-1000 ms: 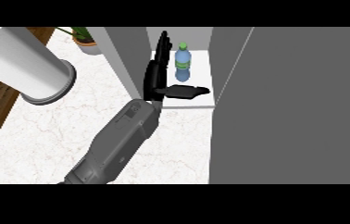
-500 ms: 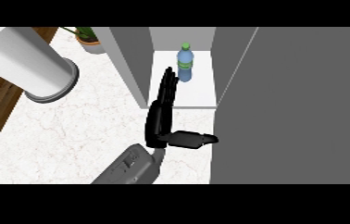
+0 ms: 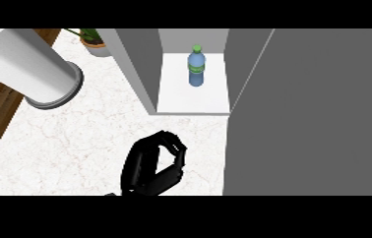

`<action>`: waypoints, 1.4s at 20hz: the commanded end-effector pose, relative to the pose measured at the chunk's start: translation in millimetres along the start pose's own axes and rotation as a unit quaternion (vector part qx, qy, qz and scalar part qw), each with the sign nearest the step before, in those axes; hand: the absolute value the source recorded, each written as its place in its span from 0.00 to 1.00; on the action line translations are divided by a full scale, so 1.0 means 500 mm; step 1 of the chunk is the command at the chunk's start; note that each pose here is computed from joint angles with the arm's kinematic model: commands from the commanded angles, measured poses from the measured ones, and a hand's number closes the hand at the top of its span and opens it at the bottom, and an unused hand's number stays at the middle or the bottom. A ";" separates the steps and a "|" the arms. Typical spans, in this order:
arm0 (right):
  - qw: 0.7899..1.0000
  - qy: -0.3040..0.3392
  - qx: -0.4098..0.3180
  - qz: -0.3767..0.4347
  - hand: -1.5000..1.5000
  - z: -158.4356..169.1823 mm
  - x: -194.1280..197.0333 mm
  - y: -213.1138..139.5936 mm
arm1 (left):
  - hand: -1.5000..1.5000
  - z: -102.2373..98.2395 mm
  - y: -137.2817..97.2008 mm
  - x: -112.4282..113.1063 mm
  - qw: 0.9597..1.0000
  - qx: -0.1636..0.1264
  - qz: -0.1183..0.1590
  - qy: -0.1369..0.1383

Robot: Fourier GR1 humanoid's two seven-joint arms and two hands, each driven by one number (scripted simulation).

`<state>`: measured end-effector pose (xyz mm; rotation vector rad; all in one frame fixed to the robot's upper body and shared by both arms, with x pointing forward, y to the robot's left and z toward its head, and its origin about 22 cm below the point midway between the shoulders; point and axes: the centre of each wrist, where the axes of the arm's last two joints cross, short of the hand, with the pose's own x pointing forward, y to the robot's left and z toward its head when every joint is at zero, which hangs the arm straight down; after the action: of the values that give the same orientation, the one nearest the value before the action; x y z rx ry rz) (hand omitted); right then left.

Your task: Pick up the bottled water, place it into the cabinet and close the cabinet

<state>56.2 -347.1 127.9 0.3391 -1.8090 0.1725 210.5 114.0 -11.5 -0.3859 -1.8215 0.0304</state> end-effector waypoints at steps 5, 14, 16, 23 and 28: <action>0.991 0.032 0.116 0.055 1.00 -0.013 0.059 0.071 | 1.00 0.086 0.087 0.063 1.000 -0.006 -0.025 0.014; 0.978 0.000 0.206 0.034 1.00 -0.040 0.077 0.118 | 1.00 0.091 0.215 0.144 0.999 0.029 -0.040 -0.011; 0.979 -0.002 0.202 0.032 1.00 -0.041 0.067 0.121 | 0.00 0.100 0.236 0.186 0.999 -0.003 -0.030 -0.021; 0.965 -0.002 0.263 0.022 1.00 -0.058 0.072 0.147 | 0.00 0.109 0.291 0.228 0.997 0.038 -0.046 -0.039; 0.956 -0.007 0.294 0.017 1.00 -0.074 0.068 0.155 | 0.00 0.133 0.326 0.263 0.998 0.037 -0.054 -0.021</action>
<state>72.2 -300.1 111.0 0.8380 -1.6641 0.4340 163.2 300.3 48.6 -0.2485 -1.8839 0.0413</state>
